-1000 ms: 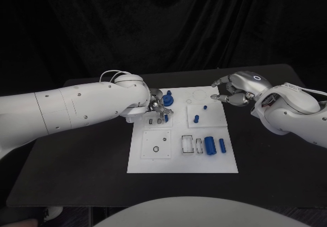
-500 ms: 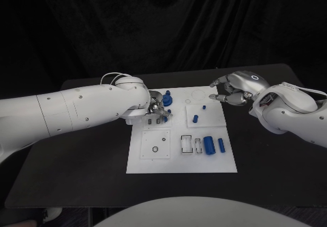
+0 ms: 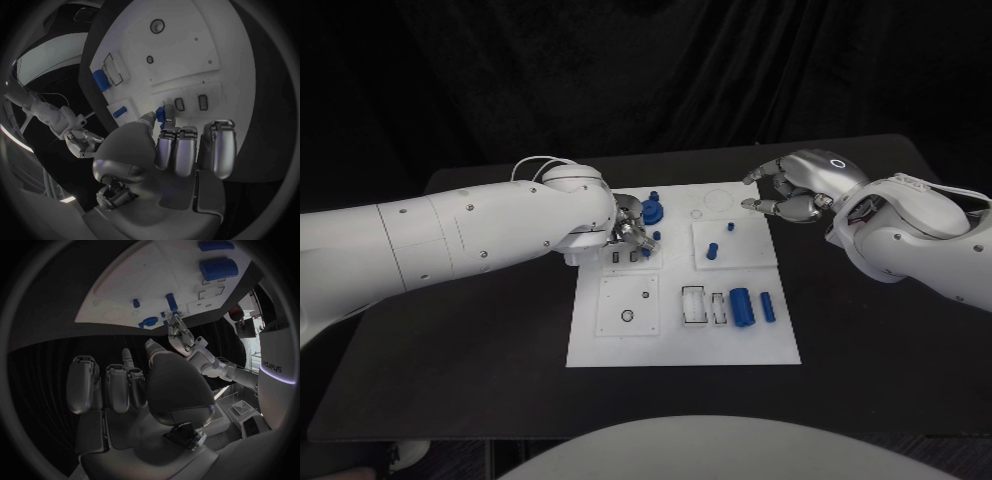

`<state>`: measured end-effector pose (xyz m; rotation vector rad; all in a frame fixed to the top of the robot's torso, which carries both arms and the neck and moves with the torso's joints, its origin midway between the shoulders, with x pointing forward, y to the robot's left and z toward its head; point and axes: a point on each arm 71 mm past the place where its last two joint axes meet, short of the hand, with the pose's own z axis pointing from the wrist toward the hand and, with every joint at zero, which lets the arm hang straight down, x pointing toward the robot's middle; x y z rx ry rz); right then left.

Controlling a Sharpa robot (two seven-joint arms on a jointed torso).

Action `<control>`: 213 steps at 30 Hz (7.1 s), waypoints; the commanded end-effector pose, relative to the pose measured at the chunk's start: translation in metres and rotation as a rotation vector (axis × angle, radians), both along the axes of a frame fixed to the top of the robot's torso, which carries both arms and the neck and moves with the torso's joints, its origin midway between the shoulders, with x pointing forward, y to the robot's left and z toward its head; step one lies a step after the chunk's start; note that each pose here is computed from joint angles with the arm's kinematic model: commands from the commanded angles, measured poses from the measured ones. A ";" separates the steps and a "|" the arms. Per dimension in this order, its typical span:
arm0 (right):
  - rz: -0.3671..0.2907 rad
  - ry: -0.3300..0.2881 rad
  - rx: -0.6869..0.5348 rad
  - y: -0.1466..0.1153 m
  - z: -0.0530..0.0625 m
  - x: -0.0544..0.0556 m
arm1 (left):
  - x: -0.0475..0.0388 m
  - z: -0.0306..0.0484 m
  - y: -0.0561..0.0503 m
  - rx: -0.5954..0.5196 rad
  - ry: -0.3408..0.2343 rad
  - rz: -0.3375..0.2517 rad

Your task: Assemble the parts on the task board

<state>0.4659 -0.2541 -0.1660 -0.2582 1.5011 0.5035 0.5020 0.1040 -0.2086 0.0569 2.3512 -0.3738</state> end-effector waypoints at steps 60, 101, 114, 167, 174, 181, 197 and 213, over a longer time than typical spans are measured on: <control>-0.039 0.043 -0.027 -0.006 -0.008 0.001 | -0.0042 -0.0019 0.029 -0.018 -0.001 0.040; -0.043 0.053 -0.033 -0.008 -0.009 0.001 | -0.0114 -0.0161 0.034 -0.108 -0.037 0.072; -0.046 0.058 -0.035 -0.009 -0.010 0.000 | -0.0148 -0.0127 0.039 -0.143 -0.071 0.093; -0.058 0.060 -0.035 -0.012 -0.010 -0.001 | -0.0299 -0.0336 0.053 -0.258 -0.169 0.174; -0.058 0.062 -0.037 -0.012 -0.010 -0.001 | -0.0300 -0.0355 0.052 -0.247 -0.154 0.167; -0.059 0.065 -0.038 -0.012 -0.010 -0.001 | -0.0310 -0.0383 0.051 -0.239 -0.140 0.160; -0.069 0.086 -0.016 -0.013 -0.011 -0.001 | -0.0320 -0.0419 0.051 -0.233 -0.126 0.156; -0.075 0.093 -0.019 -0.014 -0.011 -0.001 | -0.0348 -0.0465 0.052 -0.218 -0.103 0.154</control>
